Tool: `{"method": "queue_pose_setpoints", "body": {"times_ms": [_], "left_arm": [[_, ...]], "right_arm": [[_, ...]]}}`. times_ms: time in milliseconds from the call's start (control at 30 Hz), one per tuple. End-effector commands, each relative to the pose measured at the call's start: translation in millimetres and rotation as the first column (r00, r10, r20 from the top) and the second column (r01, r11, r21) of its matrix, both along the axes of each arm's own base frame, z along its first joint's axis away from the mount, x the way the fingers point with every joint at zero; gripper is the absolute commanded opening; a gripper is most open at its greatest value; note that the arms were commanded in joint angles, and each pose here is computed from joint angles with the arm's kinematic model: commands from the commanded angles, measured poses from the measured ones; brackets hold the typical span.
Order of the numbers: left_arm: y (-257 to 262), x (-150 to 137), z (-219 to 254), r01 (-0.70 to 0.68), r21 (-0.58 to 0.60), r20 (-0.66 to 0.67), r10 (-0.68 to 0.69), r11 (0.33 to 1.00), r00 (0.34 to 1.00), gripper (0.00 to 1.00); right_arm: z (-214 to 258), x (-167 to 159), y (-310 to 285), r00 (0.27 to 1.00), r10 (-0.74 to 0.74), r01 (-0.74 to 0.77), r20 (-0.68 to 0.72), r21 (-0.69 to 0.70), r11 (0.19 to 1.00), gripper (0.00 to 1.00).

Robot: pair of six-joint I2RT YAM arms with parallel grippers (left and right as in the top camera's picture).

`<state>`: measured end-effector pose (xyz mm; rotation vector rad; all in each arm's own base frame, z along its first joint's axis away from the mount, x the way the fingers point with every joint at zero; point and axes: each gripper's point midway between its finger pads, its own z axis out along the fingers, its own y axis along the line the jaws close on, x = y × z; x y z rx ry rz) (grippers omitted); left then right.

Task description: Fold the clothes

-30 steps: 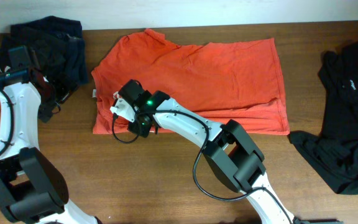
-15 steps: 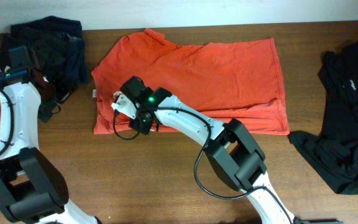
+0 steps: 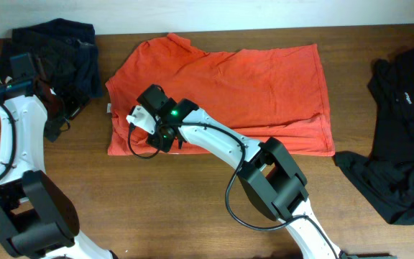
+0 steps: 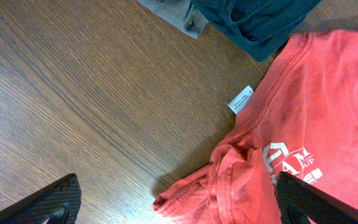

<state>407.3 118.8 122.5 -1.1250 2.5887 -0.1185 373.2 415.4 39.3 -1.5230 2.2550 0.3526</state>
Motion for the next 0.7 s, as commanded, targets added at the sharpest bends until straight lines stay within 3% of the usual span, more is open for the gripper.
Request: {"method": "queue_pose_setpoints", "body": {"times_ms": [0,367,567,600,667], "left_arm": [[3.3,1.8,13.0,-0.007,0.02,0.029,0.007,1.0,1.0,0.99],[3.2,1.8,12.9,-0.007,0.019,0.028,0.006,1.0,1.0,0.99],[3.2,1.8,12.9,-0.007,0.019,0.028,0.006,1.0,1.0,0.99],[3.2,1.8,12.9,-0.007,0.019,0.028,0.006,1.0,1.0,0.99],[3.2,1.8,12.9,-0.007,0.019,0.028,0.006,1.0,1.0,0.99]], "right_arm": [[3.9,18.2,-0.2,0.999,-0.029,0.028,0.032,0.026,0.999,0.04],[38.4,113.2,-28.8,0.943,-0.299,0.261,0.15,0.228,0.938,0.04],[54.6,154.3,-47.6,0.905,-0.367,0.289,0.216,0.32,0.902,0.06],[54.5,155.5,-48.2,0.904,-0.369,0.29,0.217,0.322,0.901,0.12],[48.4,156.0,-50.5,0.905,-0.37,0.297,0.21,0.312,0.902,0.4]]}}
